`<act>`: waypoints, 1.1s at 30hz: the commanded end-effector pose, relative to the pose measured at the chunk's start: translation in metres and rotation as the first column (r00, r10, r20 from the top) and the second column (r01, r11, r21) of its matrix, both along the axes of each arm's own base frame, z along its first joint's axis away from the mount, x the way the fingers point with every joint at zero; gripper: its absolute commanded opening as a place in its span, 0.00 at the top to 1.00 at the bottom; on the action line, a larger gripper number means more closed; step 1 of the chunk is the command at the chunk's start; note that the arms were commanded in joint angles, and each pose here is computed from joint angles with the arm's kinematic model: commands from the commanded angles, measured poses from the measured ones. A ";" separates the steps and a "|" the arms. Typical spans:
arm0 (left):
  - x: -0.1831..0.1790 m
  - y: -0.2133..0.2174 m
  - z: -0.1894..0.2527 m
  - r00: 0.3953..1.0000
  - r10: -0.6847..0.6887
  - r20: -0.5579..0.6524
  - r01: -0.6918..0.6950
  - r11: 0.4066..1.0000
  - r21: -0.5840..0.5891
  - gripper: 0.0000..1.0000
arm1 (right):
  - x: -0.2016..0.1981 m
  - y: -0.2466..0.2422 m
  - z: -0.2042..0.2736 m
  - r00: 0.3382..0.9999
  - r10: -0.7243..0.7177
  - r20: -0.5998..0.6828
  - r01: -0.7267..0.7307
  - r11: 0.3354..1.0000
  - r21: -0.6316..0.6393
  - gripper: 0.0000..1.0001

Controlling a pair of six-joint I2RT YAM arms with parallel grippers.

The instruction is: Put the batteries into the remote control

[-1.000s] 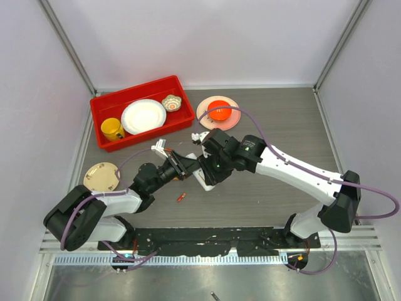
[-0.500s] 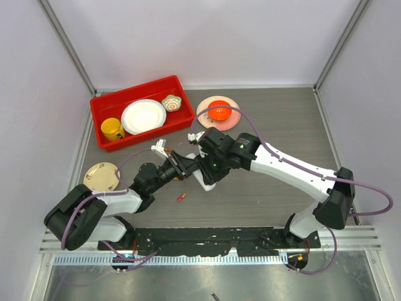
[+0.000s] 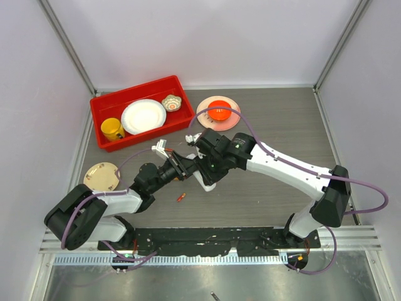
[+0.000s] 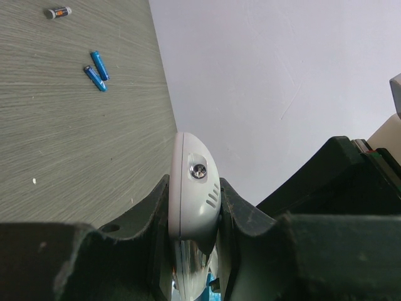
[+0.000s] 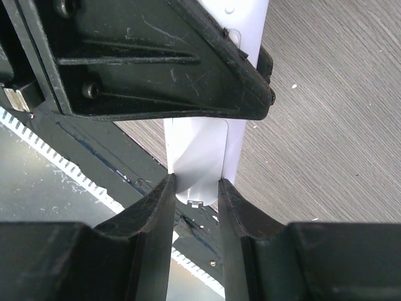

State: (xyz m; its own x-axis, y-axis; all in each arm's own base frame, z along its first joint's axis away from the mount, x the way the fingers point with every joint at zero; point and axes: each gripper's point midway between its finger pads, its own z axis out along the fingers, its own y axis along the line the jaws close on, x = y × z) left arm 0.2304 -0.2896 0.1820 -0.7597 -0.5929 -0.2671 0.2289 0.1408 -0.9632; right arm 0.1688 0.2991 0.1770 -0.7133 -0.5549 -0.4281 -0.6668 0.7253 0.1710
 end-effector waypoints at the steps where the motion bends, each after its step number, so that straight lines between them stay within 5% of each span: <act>1: -0.008 -0.009 0.040 0.993 -0.049 0.111 0.059 0.994 -0.088 1.00 | 0.010 0.004 0.009 0.999 0.006 0.053 -0.006 1.000 0.004 0.99; 7: -0.011 -0.011 0.042 0.991 -0.059 0.116 0.071 0.993 -0.099 1.00 | 0.018 0.000 0.004 0.997 -0.006 0.082 0.009 0.999 -0.033 0.98; 10: -0.011 -0.011 0.044 0.991 -0.058 0.123 0.072 0.992 -0.104 1.00 | 0.018 0.001 0.004 0.997 -0.001 0.083 0.004 0.999 -0.032 0.83; 16: -0.011 -0.010 0.043 0.991 -0.051 0.121 0.064 0.992 -0.105 1.00 | 0.018 0.000 0.007 0.996 -0.009 0.087 0.012 1.000 -0.023 0.71; 33: -0.008 -0.011 0.039 0.993 -0.046 0.112 0.057 0.993 -0.099 1.00 | 0.017 -0.001 0.013 0.996 -0.014 0.093 0.014 1.000 -0.005 0.55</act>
State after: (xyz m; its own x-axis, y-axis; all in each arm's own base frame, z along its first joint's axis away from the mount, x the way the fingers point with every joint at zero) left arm 0.2287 -0.2930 0.1801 -0.7641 -0.5871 -0.2674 0.2310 0.1379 -0.9631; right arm 0.1721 0.2948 0.1708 -0.7026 -0.5774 -0.4158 -0.6733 0.7286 0.1259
